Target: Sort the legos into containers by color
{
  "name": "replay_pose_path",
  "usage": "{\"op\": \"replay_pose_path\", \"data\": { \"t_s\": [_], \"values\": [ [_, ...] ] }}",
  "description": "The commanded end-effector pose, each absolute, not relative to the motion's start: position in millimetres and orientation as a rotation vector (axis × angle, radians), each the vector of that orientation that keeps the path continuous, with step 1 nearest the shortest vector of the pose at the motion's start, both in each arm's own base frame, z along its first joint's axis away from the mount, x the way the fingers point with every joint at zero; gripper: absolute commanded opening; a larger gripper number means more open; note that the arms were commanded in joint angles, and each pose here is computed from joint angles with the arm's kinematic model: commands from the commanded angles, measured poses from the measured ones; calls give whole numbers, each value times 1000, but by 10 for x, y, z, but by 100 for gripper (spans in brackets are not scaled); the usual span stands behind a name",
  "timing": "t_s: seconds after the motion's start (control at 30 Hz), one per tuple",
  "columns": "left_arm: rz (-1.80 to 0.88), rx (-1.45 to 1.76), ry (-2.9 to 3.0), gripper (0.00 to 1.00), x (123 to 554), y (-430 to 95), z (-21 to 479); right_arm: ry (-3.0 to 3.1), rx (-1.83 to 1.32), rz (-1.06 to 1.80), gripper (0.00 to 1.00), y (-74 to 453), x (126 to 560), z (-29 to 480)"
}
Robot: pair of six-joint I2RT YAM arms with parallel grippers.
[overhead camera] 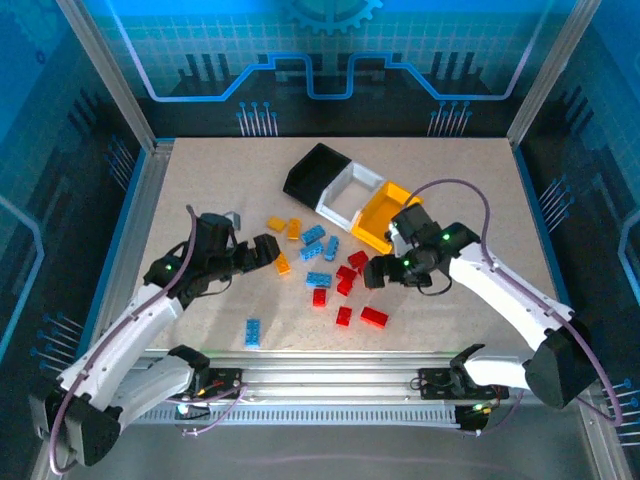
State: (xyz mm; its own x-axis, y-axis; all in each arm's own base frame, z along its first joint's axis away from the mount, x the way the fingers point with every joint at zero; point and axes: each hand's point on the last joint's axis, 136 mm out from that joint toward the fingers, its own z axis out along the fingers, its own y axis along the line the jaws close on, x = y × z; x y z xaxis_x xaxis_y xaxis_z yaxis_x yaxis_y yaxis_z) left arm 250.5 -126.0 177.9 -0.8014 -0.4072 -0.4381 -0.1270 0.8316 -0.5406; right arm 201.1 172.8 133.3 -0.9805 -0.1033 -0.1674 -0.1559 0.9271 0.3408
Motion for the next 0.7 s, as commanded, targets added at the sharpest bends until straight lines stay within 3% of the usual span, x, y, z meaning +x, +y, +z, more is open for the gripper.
{"op": "replay_pose_path", "data": {
  "t_s": [0.0,0.37,0.67],
  "values": [
    [-728,-410,2562,99,2099,-1258,1614,3014,-400,472,92,1763,1746,1230],
    [-755,-460,2527,99,1857,-1145,1594,3017,-1000,68,94,1922,1735,875],
    [-729,-468,2524,99,1834,-1097,1602,3079,-1107,4,91,2002,1744,611]
  ]
}}
